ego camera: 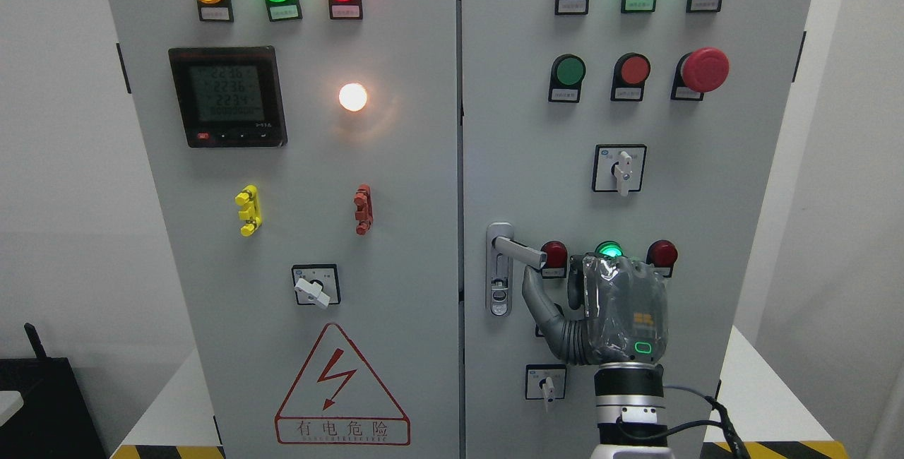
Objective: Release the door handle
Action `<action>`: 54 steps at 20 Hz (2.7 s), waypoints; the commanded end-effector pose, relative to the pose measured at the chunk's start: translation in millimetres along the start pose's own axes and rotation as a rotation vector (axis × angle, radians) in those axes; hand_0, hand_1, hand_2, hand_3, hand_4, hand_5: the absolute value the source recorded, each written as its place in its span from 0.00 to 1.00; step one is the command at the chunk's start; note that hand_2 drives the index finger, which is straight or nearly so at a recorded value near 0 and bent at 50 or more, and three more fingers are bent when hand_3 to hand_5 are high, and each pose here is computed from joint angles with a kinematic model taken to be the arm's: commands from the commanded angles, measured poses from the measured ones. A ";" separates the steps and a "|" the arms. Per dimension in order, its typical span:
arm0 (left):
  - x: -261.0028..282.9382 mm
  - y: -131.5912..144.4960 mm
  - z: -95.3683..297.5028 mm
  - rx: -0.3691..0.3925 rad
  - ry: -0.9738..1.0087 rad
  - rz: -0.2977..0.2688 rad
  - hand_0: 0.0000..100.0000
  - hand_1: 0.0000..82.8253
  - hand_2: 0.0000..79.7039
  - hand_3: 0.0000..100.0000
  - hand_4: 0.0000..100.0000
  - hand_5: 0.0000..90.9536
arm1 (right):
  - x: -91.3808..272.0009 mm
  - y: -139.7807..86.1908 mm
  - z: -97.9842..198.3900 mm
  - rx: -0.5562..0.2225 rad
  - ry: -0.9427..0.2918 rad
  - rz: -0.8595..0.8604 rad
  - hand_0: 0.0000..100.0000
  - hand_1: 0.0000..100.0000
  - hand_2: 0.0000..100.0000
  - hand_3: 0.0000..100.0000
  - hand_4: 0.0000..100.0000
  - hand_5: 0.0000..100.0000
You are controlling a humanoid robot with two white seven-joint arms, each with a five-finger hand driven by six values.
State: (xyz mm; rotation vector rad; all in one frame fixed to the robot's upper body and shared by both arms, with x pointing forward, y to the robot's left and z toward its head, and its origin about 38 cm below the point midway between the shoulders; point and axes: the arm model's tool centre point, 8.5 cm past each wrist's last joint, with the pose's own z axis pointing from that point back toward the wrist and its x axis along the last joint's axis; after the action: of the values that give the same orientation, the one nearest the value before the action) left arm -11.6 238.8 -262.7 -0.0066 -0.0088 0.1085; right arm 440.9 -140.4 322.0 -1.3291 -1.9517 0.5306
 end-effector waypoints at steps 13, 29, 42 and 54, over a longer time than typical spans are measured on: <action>16.7 -2.0 -0.2 -0.003 -0.026 0.014 0.12 0.47 0.00 0.00 0.00 0.00 | 1.3 -0.3 3.5 -0.012 -0.013 -0.002 0.42 0.19 1.00 1.00 0.88 0.94; 16.7 -2.0 -0.2 -0.003 -0.026 0.014 0.12 0.47 0.00 0.00 0.00 0.00 | 4.4 -7.1 10.0 -0.038 -0.024 -0.016 0.42 0.20 1.00 1.00 0.89 0.95; 16.2 -2.0 -0.2 -0.003 -0.025 0.015 0.12 0.47 0.00 0.00 0.00 0.00 | -65.4 -72.8 39.6 -0.136 -0.243 0.127 0.44 0.21 0.90 1.00 0.87 0.91; 16.7 -2.0 -0.2 -0.003 -0.026 0.014 0.12 0.47 0.00 0.00 0.00 0.00 | -82.6 -84.8 33.8 -0.063 -0.295 0.138 0.46 0.07 0.07 0.15 0.04 0.00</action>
State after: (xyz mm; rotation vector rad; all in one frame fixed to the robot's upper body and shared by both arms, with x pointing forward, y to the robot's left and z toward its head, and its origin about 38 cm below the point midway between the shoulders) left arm -11.7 238.8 -262.7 -0.0066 -0.0086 0.1085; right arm 391.1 -223.6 314.7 -1.4210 -2.1388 0.7062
